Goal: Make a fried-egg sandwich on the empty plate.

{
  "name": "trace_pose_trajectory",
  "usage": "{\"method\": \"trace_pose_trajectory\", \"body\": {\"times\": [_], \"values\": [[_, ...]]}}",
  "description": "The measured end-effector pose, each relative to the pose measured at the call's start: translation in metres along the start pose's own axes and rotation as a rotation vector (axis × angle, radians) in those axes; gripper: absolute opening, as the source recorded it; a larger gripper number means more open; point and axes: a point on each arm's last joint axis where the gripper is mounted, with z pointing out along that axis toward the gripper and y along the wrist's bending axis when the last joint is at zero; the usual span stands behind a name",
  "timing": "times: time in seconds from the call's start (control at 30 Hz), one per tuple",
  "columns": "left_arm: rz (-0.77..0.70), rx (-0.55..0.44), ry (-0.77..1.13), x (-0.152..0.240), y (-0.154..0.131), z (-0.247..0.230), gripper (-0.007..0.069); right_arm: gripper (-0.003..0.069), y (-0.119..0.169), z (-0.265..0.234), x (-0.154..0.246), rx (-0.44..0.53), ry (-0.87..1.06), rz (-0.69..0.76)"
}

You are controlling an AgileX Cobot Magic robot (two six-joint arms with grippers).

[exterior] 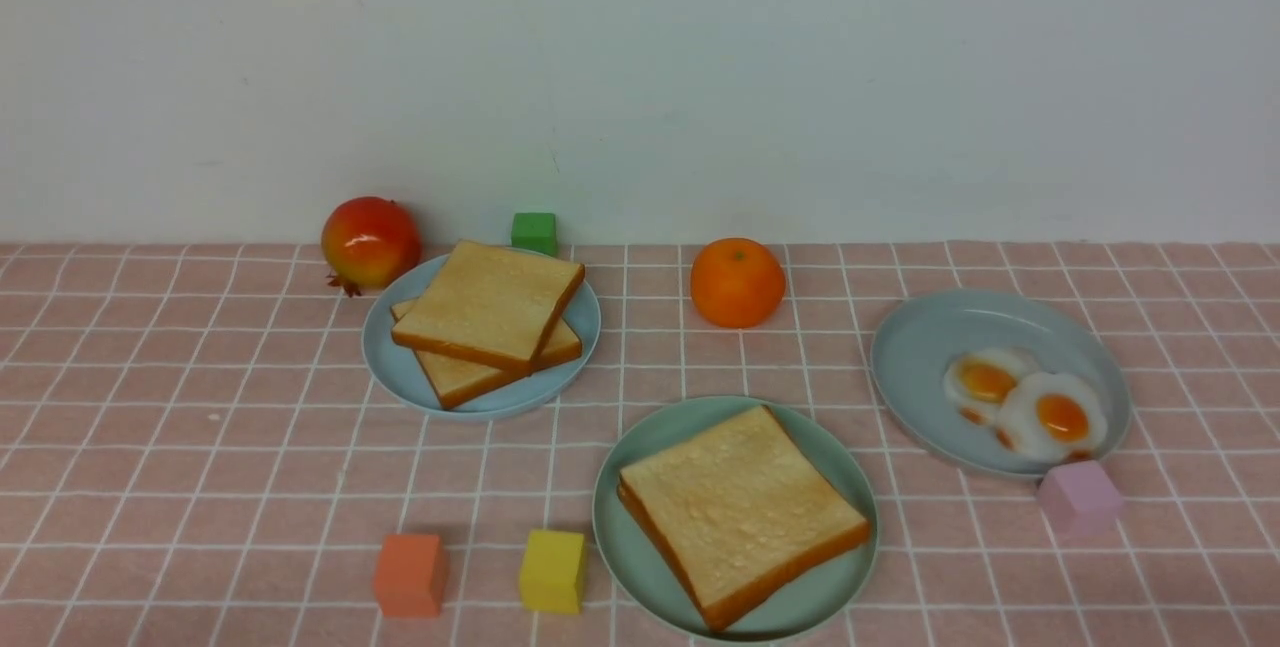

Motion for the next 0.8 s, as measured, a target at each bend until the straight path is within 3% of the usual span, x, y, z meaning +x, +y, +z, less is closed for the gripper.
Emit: {"method": "trace_pose_trajectory", "body": {"times": [0.8], "values": [[-0.004, 0.000, 0.000, 0.0000, 0.0000, 0.0000, 0.0013, 0.0059, 0.0000, 0.0000, 0.0000, 0.000, 0.000, 0.000]]}}
